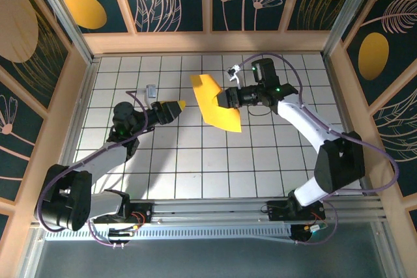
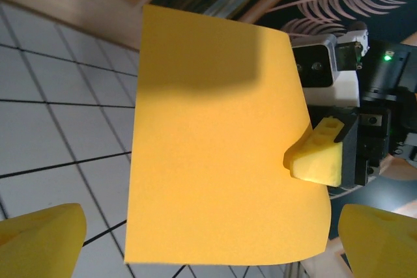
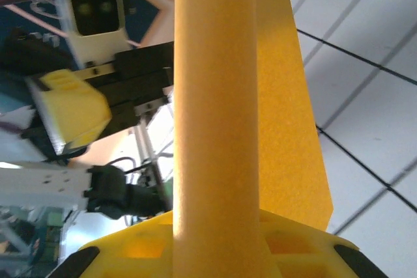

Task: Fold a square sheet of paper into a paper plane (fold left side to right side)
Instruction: Place a square sheet of paper at the center of the table.

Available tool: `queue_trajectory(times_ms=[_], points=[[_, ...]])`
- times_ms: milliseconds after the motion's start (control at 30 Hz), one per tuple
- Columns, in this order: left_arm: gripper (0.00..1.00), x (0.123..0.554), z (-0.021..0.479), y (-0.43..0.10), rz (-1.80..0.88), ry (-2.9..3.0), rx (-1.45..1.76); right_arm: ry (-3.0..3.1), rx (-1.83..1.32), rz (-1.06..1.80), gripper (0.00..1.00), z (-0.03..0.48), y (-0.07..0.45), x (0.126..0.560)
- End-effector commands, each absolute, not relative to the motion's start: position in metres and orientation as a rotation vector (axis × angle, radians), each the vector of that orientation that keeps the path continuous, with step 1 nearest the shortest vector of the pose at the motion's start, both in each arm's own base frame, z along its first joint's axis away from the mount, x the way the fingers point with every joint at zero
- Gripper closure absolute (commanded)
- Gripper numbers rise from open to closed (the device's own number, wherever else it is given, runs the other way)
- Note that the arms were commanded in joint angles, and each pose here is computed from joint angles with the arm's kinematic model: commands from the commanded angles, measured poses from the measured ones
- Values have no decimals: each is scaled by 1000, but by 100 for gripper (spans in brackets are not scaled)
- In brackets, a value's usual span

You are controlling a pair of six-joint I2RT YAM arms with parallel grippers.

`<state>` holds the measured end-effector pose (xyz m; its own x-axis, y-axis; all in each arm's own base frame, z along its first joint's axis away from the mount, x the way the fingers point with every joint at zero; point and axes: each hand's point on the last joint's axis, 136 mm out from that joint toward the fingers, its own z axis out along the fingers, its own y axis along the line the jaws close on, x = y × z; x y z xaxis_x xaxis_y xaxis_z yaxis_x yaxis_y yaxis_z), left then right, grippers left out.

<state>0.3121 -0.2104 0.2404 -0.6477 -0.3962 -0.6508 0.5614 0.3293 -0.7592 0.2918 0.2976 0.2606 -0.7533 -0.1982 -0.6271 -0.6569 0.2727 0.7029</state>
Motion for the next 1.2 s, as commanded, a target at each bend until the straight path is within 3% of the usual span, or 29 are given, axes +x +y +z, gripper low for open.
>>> queue_trajectory(times_ms=[0, 333, 400, 500, 567, 767, 900, 1167], points=[[1, 298, 265, -219, -1524, 1650, 283, 1989, -878, 1648, 76, 295, 308, 262], [5, 287, 274, -247, -1578, 1638, 433, 1897, -913, 1743, 76, 313, 322, 251], [20, 286, 276, -250, -1582, 1632, 446, 1936, -880, 1676, 76, 305, 320, 262], [55, 290, 274, -249, -1569, 1640, 426, 2005, -816, 1588, 76, 290, 314, 278], [71, 292, 270, -248, -1561, 1656, 412, 2035, -780, 1558, 76, 281, 309, 286], [93, 302, 252, -248, -1529, 1746, 355, 2096, -703, 1479, 75, 262, 297, 300], [100, 312, 229, -250, -1524, 1849, 291, 2144, -655, 1430, 71, 248, 289, 308], [100, 327, 159, -251, -1513, 2128, 88, 2310, -434, 1163, 51, 200, 253, 341]])
